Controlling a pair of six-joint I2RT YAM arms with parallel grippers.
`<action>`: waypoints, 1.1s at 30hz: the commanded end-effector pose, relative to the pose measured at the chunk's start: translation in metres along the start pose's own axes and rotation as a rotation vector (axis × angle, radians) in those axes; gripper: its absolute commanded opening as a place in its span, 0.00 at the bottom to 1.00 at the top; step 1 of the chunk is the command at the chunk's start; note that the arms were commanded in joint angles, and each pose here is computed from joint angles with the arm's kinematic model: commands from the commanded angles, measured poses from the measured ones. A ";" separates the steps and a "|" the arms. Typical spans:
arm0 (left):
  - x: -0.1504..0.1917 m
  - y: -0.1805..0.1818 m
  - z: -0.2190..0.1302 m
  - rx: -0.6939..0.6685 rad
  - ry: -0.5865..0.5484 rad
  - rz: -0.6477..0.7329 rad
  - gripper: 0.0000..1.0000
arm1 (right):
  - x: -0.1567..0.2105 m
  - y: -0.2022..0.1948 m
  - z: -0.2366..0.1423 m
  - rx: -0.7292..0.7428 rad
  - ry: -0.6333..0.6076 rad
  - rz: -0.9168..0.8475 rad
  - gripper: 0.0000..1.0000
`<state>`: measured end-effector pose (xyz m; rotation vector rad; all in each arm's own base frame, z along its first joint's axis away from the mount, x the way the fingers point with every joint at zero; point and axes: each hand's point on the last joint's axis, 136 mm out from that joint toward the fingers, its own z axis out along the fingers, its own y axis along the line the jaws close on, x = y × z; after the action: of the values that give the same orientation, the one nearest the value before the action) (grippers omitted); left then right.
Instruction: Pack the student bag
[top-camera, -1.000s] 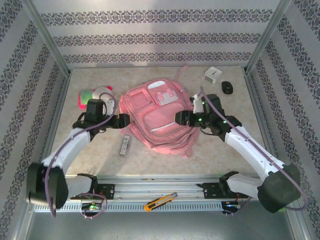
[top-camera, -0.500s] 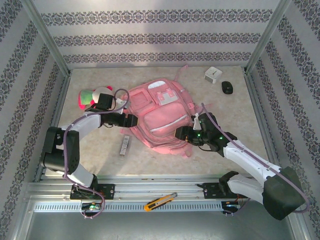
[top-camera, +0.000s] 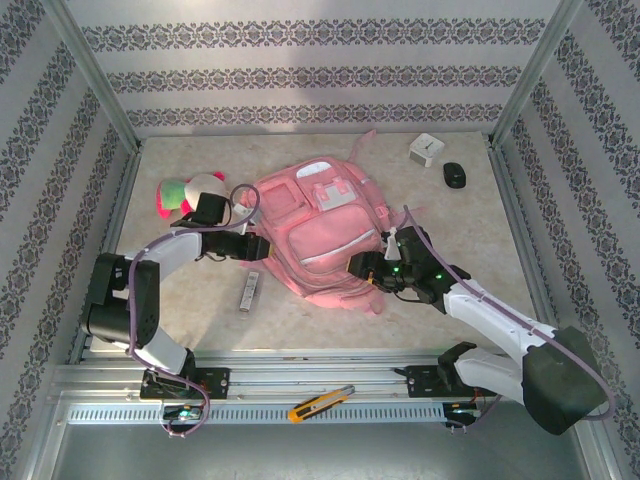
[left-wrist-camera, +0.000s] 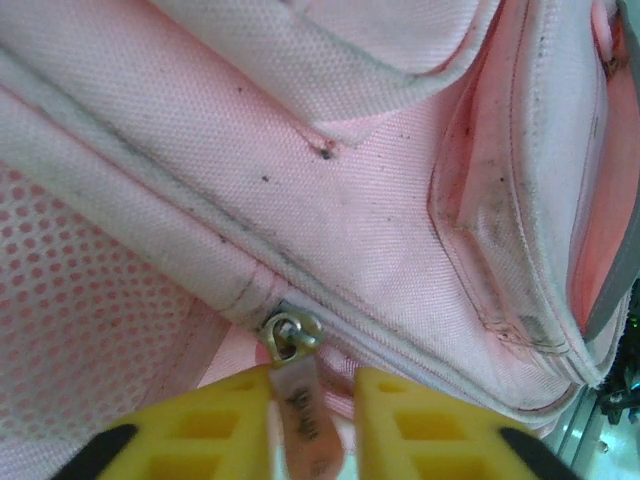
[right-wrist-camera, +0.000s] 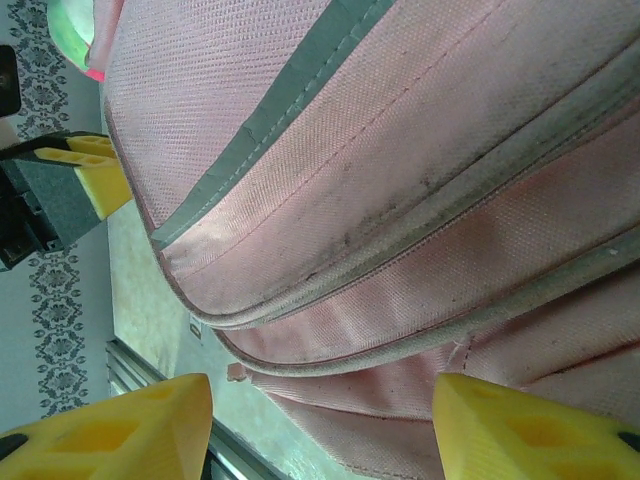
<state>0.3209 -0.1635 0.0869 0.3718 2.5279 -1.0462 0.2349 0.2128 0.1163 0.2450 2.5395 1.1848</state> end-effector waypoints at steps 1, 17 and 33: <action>0.000 0.001 -0.007 -0.027 -0.019 0.026 0.16 | -0.001 0.009 0.001 -0.028 0.000 -0.009 0.59; 0.019 -0.004 -0.015 -0.162 0.012 0.237 0.00 | -0.002 0.014 0.027 -0.002 -0.086 0.143 0.63; 0.091 -0.091 0.025 0.061 0.304 0.540 0.00 | -0.040 0.008 0.052 -0.042 -0.288 0.199 0.49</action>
<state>0.2435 -0.2186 0.0819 1.0559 2.4350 -0.7830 0.2689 0.2393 0.0828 0.6117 2.3833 1.1368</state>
